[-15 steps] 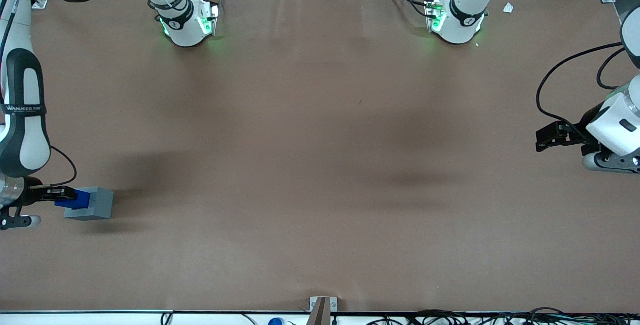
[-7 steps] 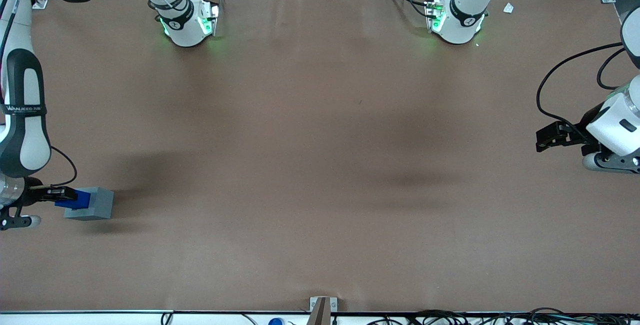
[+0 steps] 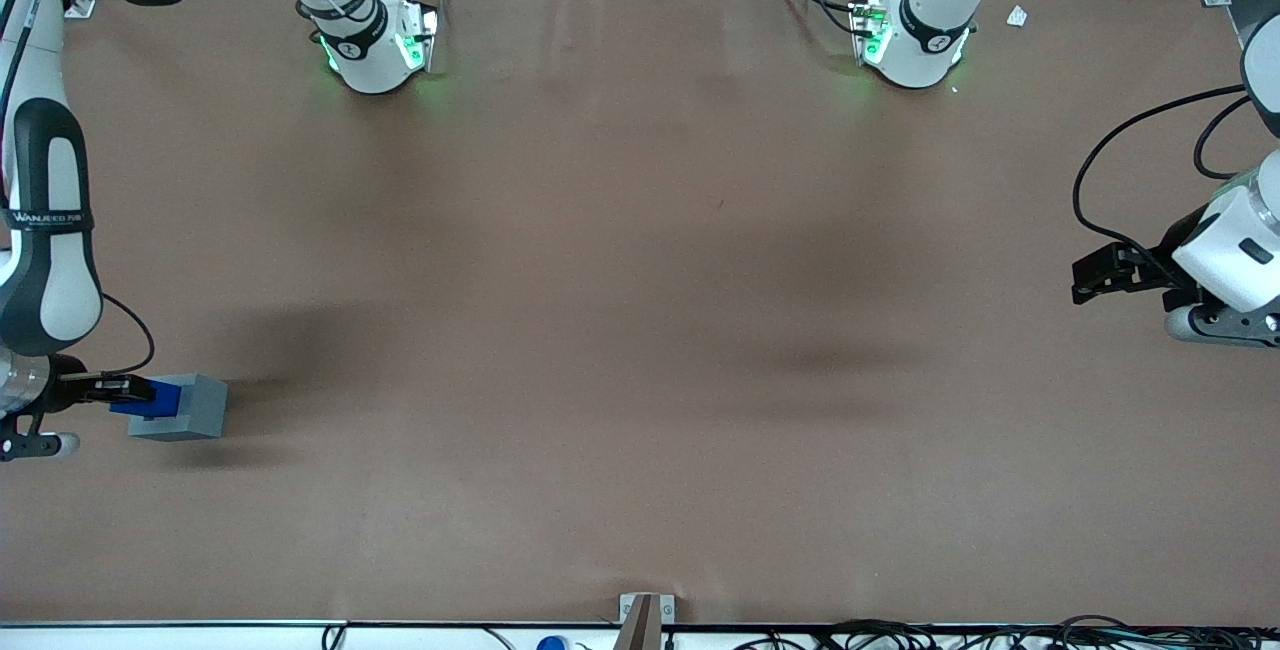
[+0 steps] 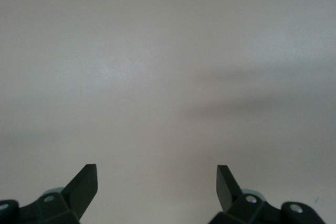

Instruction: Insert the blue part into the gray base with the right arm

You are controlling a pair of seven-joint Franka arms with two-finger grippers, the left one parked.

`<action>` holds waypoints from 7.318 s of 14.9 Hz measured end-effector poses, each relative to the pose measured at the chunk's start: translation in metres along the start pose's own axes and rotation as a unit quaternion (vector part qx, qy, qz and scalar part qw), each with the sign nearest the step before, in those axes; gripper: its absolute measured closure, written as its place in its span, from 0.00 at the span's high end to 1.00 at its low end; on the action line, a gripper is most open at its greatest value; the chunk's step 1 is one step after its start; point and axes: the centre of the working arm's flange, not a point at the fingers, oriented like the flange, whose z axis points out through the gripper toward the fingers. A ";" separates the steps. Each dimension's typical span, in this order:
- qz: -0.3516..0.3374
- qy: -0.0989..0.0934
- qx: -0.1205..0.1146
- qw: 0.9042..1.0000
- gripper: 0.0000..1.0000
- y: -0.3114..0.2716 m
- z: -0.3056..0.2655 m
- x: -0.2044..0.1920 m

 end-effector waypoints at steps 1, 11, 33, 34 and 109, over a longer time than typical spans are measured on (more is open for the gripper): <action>0.000 0.000 0.000 1.000 0.51 0.000 0.000 0.000; -0.003 0.001 0.001 1.000 0.51 -0.003 0.001 0.002; -0.001 0.030 0.005 1.000 0.51 0.002 0.009 0.009; 0.000 0.030 0.006 1.000 0.51 0.004 0.009 0.009; -0.003 0.184 -0.004 0.983 0.51 -0.010 -0.014 -0.055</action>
